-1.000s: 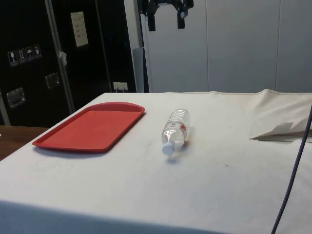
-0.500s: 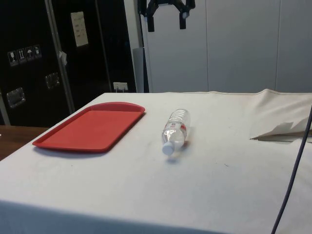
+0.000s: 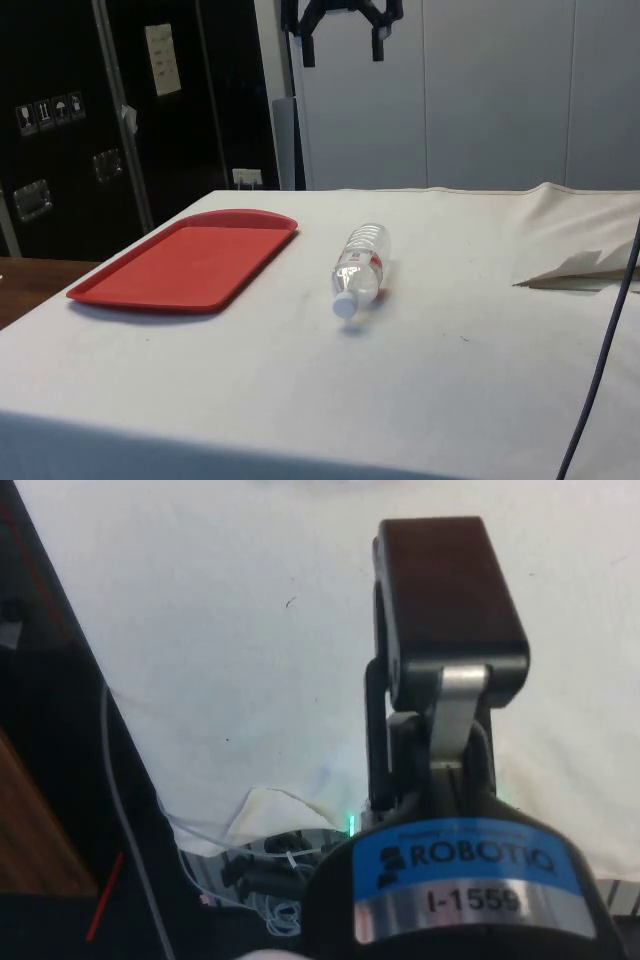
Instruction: Place the bottle upright on the tray.
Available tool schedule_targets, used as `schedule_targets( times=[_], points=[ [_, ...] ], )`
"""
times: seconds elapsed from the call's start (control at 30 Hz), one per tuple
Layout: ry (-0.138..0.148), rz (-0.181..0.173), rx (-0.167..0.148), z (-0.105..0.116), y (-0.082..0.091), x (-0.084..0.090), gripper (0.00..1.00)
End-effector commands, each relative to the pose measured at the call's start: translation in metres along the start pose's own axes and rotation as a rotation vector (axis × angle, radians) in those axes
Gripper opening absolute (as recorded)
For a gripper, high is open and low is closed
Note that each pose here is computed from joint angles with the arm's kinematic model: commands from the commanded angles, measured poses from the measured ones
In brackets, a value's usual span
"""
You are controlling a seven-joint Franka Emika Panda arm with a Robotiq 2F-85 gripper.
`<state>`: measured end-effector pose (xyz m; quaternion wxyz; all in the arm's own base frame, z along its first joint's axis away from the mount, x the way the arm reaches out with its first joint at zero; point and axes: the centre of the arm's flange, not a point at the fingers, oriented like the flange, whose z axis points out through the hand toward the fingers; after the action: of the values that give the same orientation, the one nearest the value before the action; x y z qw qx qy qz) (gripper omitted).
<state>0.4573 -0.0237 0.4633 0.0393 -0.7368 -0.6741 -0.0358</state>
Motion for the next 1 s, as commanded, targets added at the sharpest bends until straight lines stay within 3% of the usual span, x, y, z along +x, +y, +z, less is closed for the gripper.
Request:
schedule_targets(
  times=[0.0,0.2,0.23,0.27,0.5,0.53,0.67,0.77,0.97],
  points=[
    [-0.001,-0.021,-0.008,0.0005,0.0006,-0.0001,1.00],
    [0.000,-0.082,-0.006,0.0014,0.0002,-0.0001,1.00],
    [0.001,-0.071,0.002,0.0009,-0.0004,-0.0005,1.00],
    [0.001,-0.097,-0.006,0.0014,0.0002,-0.0001,1.00],
    [0.001,-0.155,-0.004,0.0023,-0.0001,-0.0006,1.00],
    [0.002,-0.148,0.005,0.0023,-0.0009,-0.0010,1.00],
    [0.000,-0.195,-0.002,0.0029,-0.0008,-0.0007,1.00],
    [-0.004,-0.211,-0.003,0.0021,-0.0021,-0.0010,1.00],
    [0.001,-0.210,0.004,0.0026,-0.0016,-0.0011,1.00]
  ],
)
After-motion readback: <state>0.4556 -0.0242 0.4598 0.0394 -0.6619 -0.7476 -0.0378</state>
